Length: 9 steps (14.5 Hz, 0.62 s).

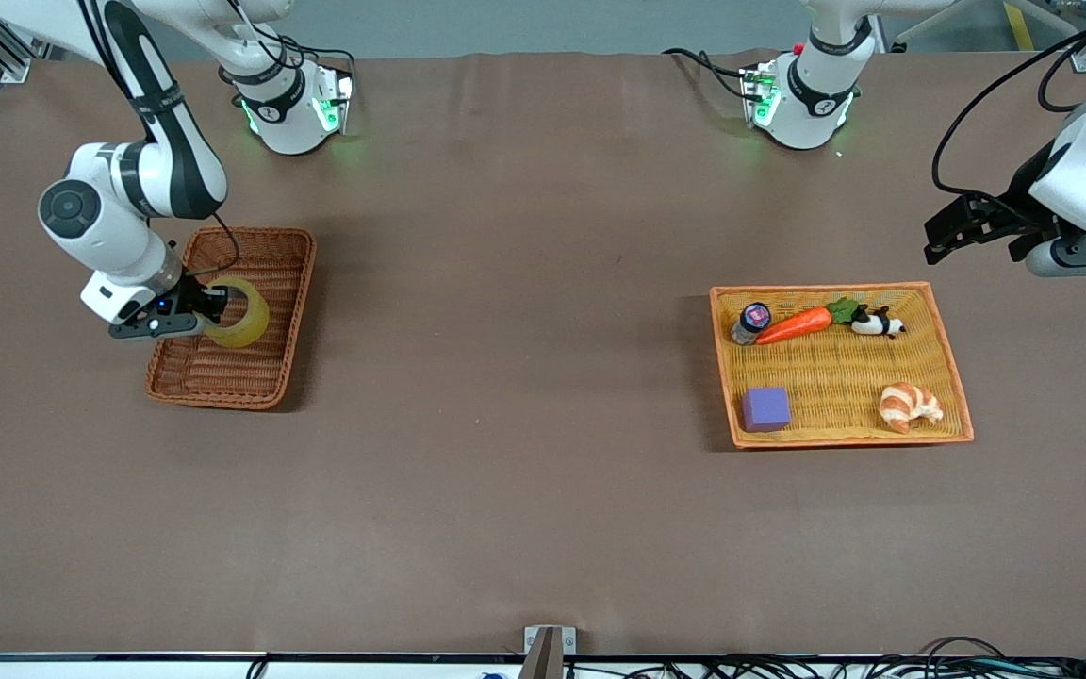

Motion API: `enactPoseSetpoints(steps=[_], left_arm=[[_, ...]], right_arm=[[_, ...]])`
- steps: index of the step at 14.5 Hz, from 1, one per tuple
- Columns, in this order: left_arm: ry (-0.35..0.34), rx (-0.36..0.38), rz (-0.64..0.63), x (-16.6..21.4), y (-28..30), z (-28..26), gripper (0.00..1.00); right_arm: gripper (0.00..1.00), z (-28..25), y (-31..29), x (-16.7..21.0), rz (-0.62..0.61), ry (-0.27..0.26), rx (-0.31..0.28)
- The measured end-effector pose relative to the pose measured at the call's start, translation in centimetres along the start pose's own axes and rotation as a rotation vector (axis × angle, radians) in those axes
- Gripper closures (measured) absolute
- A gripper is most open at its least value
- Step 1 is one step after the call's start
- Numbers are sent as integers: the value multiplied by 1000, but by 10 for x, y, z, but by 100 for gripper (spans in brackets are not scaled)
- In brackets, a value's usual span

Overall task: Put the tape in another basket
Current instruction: 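Carry the tape with the right gripper into the brown basket, then open the right gripper to release the tape and lift away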

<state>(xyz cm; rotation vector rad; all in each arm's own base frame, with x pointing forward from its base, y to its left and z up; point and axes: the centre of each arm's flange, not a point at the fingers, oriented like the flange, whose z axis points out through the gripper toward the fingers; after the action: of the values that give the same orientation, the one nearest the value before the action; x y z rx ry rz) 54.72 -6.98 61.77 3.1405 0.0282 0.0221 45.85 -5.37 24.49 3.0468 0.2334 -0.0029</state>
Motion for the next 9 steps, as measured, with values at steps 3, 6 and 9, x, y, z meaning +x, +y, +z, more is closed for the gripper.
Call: enactPoseSetpoints(steps=[3, 6, 9], left_arm=[[0, 0, 0, 0, 0, 1, 0], [-1, 0, 0, 1, 0, 1, 0], [-1, 0, 0, 1, 0, 1, 0]], right_arm=[[79, 14, 4, -10, 4, 2, 2], [79, 34, 1, -11, -2, 4, 3], [63, 42, 0, -11, -3, -3, 4]])
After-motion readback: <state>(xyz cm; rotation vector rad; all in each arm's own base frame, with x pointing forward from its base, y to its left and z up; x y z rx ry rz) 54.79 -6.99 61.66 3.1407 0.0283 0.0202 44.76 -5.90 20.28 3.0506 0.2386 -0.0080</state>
